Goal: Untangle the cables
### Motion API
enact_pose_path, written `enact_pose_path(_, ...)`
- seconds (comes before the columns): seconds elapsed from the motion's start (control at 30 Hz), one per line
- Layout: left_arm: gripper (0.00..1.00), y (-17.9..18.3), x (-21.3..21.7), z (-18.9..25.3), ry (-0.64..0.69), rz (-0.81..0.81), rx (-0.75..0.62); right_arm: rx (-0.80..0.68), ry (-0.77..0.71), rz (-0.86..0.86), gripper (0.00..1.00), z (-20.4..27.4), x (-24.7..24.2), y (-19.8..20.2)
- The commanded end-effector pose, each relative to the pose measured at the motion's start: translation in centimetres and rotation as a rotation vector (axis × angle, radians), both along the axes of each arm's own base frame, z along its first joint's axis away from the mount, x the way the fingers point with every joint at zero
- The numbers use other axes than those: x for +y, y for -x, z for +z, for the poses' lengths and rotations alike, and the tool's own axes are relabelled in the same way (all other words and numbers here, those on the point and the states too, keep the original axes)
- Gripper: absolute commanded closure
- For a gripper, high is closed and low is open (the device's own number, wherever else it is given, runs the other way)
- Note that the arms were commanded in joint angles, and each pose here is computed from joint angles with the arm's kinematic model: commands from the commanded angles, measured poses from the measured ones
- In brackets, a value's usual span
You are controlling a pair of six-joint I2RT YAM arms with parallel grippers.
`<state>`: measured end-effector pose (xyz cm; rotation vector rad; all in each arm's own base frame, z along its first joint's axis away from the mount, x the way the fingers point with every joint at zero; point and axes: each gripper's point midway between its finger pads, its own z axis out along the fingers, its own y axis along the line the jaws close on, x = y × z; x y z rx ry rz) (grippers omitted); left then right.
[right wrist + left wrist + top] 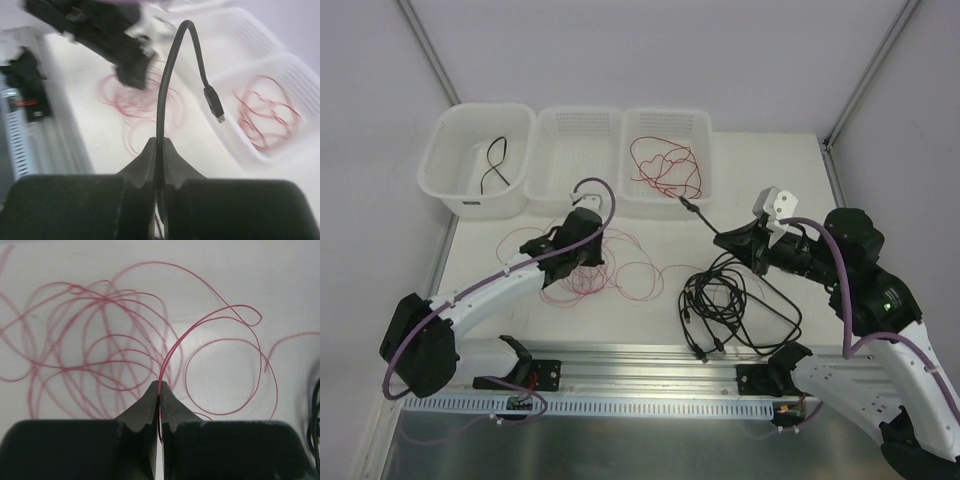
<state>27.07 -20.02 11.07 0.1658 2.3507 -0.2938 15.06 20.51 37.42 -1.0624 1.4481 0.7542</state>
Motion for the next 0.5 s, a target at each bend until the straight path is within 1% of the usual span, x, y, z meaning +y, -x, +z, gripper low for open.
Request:
enact_pose_path(0.0, 1.0, -1.3, 5.9, 4.6, -0.03, 0.167, -0.15, -0.113, 0.066, -0.416, 0.99, 1.2, -6.0, -4.4)
enact_pose_path(0.03, 1.0, -1.7, 7.6, 5.7, -0.062, 0.219, -0.195, -0.122, 0.069, -0.479, 0.99, 1.3, -7.2, -4.7)
enact_pose_path(0.1, 1.0, -1.7, 10.0, 8.6, -0.108, 0.258, -0.279, -0.137, 0.074, -0.659, 0.99, 1.8, -10.0, -6.1)
enact_pose_path(0.2, 0.97, -1.4, 12.7, 10.4, -0.182, 0.299, -0.308, -0.164, 0.045, -0.827, 0.99, 3.2, -12.8, -6.9)
enact_pose_path(0.23, 0.97, -1.4, 13.6, 10.4, -0.218, 0.33, -0.307, -0.175, 0.035, -0.864, 0.99, 3.7, -13.3, -7.1)
enact_pose_path(0.3, 0.94, -1.1, 14.3, 10.0, -0.237, 0.343, -0.286, -0.182, 0.071, -0.952, 0.99, 3.9, -14.7, -7.9)
enact_pose_path(0.37, 0.92, -0.9, 13.6, 8.9, -0.211, 0.325, -0.253, -0.146, 0.167, -1.022, 0.99, 2.3, -15.5, -9.0)
enact_pose_path(0.43, 0.9, -0.6, 13.0, 7.1, -0.191, 0.316, -0.204, -0.098, 0.234, -1.053, 0.99, 0.3, -15.6, -9.9)
enact_pose_path(0.47, 0.9, -0.4, 12.5, 5.6, -0.186, 0.296, -0.157, -0.062, 0.249, -1.101, 0.99, -0.8, -16.2, -10.4)
